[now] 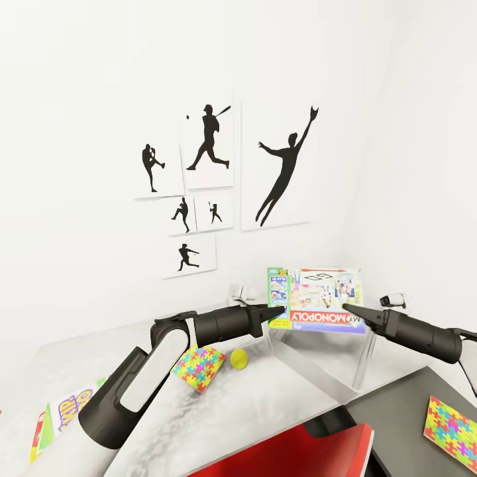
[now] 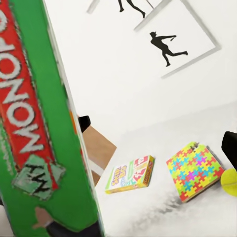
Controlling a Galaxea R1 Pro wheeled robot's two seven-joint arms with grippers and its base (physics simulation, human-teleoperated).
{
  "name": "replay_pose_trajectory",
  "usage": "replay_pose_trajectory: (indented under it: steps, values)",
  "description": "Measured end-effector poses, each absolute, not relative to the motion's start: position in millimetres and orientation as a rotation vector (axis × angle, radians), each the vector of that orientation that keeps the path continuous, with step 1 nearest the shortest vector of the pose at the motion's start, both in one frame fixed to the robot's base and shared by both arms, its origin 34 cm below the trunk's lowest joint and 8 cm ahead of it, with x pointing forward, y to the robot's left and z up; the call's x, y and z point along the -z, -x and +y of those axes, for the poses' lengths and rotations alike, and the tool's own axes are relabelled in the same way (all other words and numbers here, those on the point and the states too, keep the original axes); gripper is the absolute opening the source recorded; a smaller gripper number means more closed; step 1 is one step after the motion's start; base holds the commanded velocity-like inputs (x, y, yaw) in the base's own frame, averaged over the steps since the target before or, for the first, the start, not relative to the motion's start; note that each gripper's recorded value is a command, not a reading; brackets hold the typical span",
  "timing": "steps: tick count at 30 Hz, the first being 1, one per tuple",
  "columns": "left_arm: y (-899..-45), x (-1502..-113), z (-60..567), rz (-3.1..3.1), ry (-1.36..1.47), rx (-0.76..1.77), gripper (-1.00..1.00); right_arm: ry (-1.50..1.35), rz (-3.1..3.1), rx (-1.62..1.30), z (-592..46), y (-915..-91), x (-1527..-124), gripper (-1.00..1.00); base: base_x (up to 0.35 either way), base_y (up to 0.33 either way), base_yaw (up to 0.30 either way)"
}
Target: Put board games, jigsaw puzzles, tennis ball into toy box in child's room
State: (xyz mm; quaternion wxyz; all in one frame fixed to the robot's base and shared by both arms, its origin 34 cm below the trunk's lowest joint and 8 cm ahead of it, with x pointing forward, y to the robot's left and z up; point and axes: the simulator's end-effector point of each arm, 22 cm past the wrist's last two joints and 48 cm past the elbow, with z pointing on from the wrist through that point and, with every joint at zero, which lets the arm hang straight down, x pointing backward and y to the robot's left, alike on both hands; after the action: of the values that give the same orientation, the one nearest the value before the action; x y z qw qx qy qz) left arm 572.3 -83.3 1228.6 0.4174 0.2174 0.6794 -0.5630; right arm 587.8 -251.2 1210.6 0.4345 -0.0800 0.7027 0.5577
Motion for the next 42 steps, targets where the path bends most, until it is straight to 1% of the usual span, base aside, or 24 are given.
replay_pose_trajectory:
  steps: [42]
  values:
    - [-564.7,-1219.1,-86.0,1.759,-0.577,1.429,-1.0,0.205,1.757,-1.373,-253.4,-587.9,-1210.7,1.0,0.0,0.0,0.0]
